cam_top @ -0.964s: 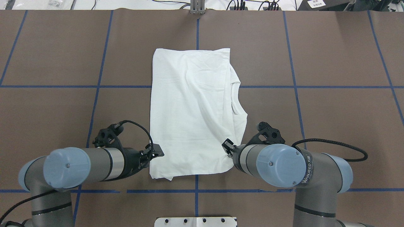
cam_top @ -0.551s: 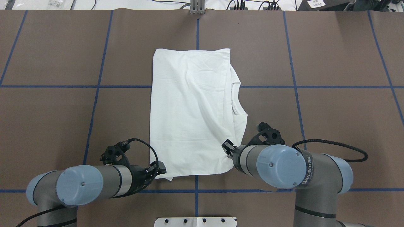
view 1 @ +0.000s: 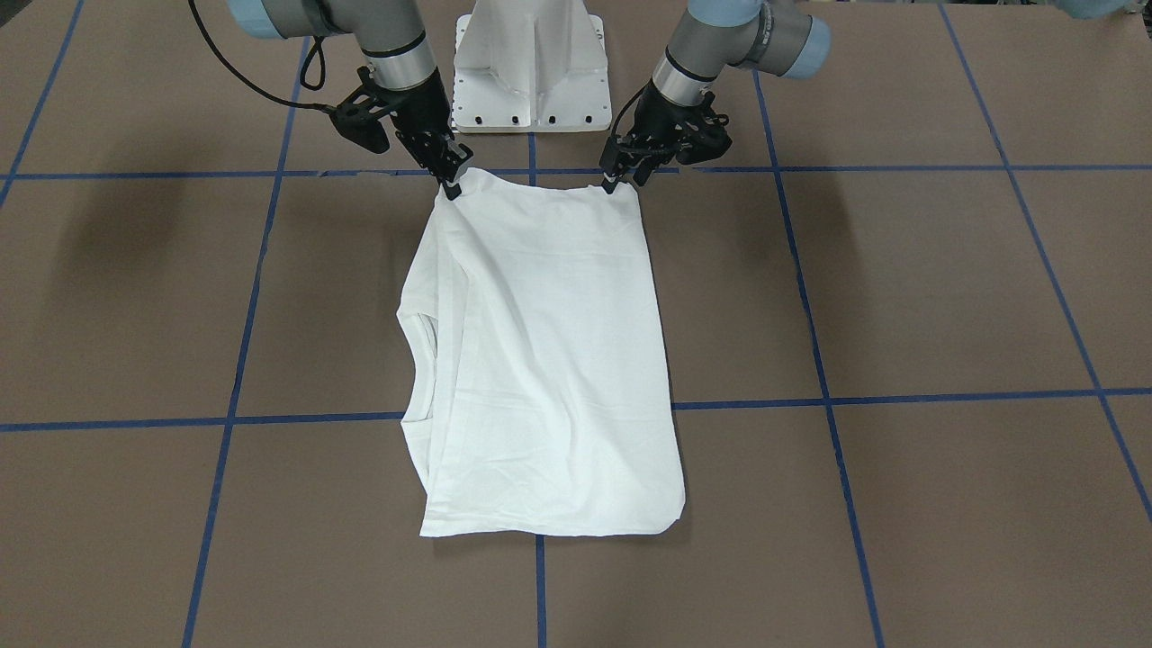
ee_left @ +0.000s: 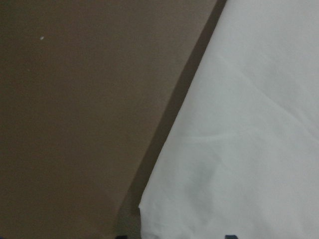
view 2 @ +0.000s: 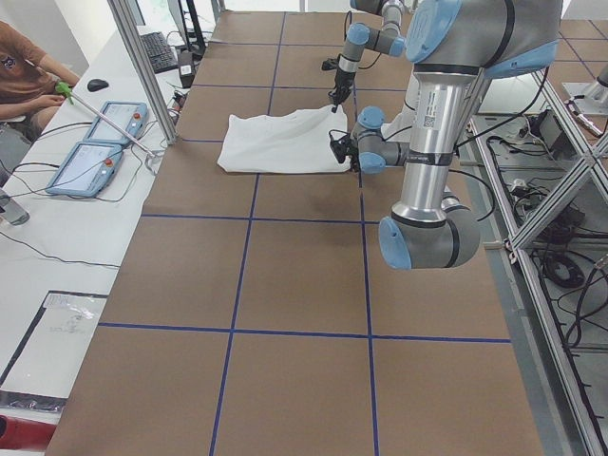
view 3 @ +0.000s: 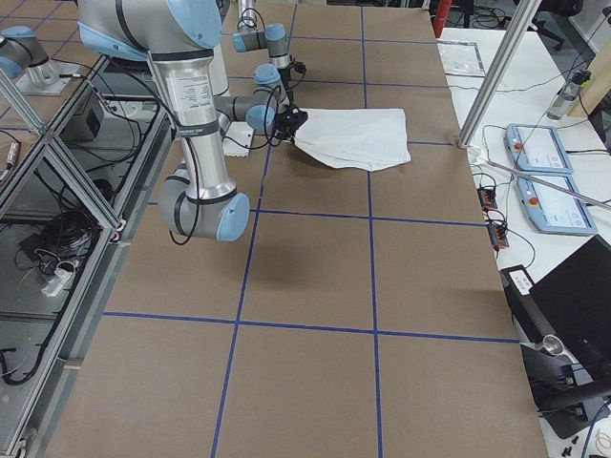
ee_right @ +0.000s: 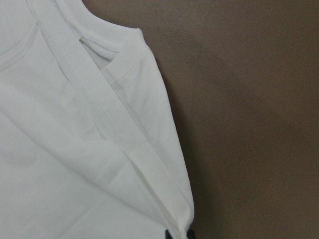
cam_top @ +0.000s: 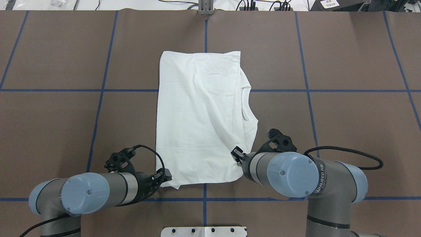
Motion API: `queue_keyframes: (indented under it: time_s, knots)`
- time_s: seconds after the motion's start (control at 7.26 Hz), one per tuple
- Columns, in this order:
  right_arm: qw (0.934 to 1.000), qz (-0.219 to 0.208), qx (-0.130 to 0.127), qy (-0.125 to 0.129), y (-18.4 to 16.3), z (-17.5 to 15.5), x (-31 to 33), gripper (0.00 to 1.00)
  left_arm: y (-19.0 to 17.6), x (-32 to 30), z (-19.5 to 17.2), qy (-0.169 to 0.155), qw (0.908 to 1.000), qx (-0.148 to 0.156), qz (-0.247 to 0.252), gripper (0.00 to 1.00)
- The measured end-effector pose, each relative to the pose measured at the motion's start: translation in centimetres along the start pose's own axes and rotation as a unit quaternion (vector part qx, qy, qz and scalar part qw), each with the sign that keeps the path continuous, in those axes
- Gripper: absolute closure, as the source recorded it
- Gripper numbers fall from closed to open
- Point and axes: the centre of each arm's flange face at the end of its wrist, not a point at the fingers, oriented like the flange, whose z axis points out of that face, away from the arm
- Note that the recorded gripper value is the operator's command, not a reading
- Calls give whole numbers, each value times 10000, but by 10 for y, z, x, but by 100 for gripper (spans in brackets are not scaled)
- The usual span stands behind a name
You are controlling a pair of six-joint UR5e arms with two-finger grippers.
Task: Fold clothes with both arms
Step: 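Grasp the shirt edge nearest the robot with both grippers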
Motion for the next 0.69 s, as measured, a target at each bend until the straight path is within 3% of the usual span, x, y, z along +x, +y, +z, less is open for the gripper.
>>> queue_keyframes:
  time_s: [0.14, 0.28, 0.69]
  knots:
    - [10000, 0, 0, 0, 0, 0, 0, 100, -1, -1, 2, -65, 10000, 42, 2, 63]
    - [10000, 0, -2, -2, 0, 0, 0, 100, -2, -3, 3, -108, 9999, 69, 0, 100]
    - [10000, -2, -10, -10, 1, -1, -1, 100, -3, -3, 4, -133, 9999, 79, 0, 100]
